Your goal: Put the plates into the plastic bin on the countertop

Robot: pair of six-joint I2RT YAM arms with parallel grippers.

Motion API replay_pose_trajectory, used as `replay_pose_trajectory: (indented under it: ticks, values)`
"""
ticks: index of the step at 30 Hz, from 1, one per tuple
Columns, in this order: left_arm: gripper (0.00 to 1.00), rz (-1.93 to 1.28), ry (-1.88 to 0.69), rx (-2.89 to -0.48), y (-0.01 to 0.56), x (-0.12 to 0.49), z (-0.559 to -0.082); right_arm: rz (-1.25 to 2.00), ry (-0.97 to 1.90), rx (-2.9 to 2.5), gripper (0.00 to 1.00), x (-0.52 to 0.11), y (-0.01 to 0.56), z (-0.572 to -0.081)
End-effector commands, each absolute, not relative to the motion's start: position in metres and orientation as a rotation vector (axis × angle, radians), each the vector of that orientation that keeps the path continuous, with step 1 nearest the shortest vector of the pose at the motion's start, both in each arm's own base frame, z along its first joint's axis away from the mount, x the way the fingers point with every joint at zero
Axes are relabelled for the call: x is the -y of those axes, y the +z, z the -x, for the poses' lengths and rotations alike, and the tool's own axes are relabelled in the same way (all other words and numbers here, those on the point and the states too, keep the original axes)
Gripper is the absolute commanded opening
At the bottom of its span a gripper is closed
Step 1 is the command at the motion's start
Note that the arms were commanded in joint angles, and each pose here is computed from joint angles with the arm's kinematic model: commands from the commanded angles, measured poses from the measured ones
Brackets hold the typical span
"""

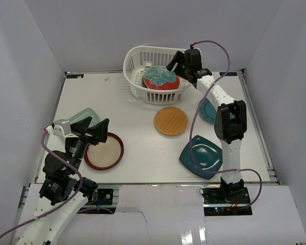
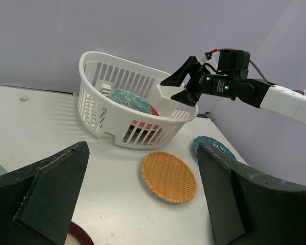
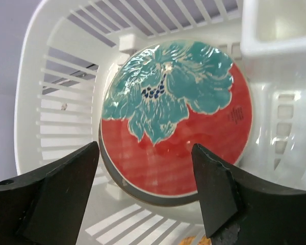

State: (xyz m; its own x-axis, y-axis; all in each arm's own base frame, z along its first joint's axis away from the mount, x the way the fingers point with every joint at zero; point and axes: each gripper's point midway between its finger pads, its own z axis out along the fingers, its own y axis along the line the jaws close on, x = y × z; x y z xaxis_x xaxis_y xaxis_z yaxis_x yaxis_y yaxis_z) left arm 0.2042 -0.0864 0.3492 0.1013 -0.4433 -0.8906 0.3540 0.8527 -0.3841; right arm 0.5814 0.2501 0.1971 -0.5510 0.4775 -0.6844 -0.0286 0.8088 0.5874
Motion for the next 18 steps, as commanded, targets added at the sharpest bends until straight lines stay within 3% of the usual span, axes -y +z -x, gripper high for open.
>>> replay_pose_trajectory:
  ticks: [1, 5, 11, 12, 14, 15, 16, 18]
  values:
    - [0.98, 0.082, -0.604, -1.32, 0.355, 0.086, -0.201, -0.222, 0.526, -2.086, 0.8, -0.243, 0.195, -0.585]
    - [0.98, 0.084, -0.607, -1.319, 0.354, 0.085, -0.2, -0.142, 0.41, -2.068, 0.86, -0.245, 0.197, -0.586]
    - [0.98, 0.084, -0.6, -1.317, 0.355, 0.084, -0.2, 0.144, 0.509, -1.908, 0.83, -0.312, 0.274, -0.539]
    - [0.98, 0.084, -0.596, -1.32, 0.354, 0.084, -0.201, 0.175, 0.542, -1.856, 0.82, -0.318, 0.305, -0.52]
    - [0.98, 0.086, -0.594, -1.318, 0.354, 0.083, -0.2, 0.292, 0.615, -1.896, 0.76, -0.34, 0.283, -0.479]
    - [0.98, 0.086, -0.594, -1.317, 0.354, 0.083, -0.2, 0.343, 0.707, -1.808, 0.73, -0.359, 0.315, -0.446]
    - [0.98, 0.086, -0.596, -1.318, 0.354, 0.083, -0.2, 0.383, 0.731, -1.882, 0.66, -0.364, 0.272, -0.421]
    - [0.98, 0.079, -0.601, -1.317, 0.355, 0.084, -0.199, 0.464, 0.943, -1.825, 0.52, -0.394, 0.282, -0.366]
